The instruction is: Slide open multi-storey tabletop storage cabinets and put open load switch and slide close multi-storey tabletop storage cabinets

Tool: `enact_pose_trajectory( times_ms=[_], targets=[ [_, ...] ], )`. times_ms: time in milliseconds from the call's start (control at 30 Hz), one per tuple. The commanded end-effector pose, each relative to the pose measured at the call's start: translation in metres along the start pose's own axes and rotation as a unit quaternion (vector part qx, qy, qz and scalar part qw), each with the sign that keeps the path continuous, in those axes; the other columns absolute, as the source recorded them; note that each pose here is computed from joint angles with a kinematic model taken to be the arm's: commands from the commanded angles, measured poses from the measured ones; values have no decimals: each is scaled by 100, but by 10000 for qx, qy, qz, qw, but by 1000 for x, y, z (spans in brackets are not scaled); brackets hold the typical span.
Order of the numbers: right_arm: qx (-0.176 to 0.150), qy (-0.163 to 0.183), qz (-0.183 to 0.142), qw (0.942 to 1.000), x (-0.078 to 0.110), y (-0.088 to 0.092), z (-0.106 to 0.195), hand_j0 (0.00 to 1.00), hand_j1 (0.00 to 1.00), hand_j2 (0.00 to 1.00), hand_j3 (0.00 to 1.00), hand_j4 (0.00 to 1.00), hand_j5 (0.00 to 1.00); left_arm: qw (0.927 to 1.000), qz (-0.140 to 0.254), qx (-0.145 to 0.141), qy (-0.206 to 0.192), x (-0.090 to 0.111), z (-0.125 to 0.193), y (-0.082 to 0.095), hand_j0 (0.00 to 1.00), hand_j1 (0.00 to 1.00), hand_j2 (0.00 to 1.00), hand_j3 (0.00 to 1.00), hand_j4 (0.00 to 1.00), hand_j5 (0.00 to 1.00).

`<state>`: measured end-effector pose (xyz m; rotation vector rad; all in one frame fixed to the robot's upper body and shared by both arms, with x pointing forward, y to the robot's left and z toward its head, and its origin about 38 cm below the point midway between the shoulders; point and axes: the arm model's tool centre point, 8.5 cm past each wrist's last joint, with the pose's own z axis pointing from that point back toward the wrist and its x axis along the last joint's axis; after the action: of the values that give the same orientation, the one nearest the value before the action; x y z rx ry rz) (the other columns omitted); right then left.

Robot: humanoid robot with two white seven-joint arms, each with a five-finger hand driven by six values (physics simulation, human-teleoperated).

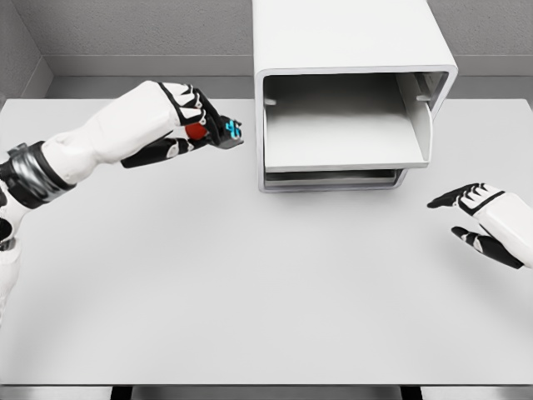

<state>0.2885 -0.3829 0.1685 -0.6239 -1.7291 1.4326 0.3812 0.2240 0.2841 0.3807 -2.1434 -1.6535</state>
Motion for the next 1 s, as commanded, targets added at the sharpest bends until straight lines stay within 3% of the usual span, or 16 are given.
enact_pose_trajectory(
  times_ms=[0, 233, 967],
  targets=[
    [-42, 16, -3, 10000, -1, -3, 1, 69, 69, 69, 69, 69, 69, 9999, 91, -1, -93, 4, -6, -4, 40, 40, 40, 40, 40, 40],
    [-36, 26, -1, 10000, -2, -3, 1, 69, 69, 69, 69, 69, 69, 9996, 40, 133, -263, 9, -20, 3, 40, 40, 40, 40, 40, 40],
    [-57, 83, 2, 9999, -3, -3, 6, 69, 69, 69, 69, 69, 69, 9981, -86, 223, -574, 38, -79, -15, 40, 40, 40, 40, 40, 40]
  ],
)
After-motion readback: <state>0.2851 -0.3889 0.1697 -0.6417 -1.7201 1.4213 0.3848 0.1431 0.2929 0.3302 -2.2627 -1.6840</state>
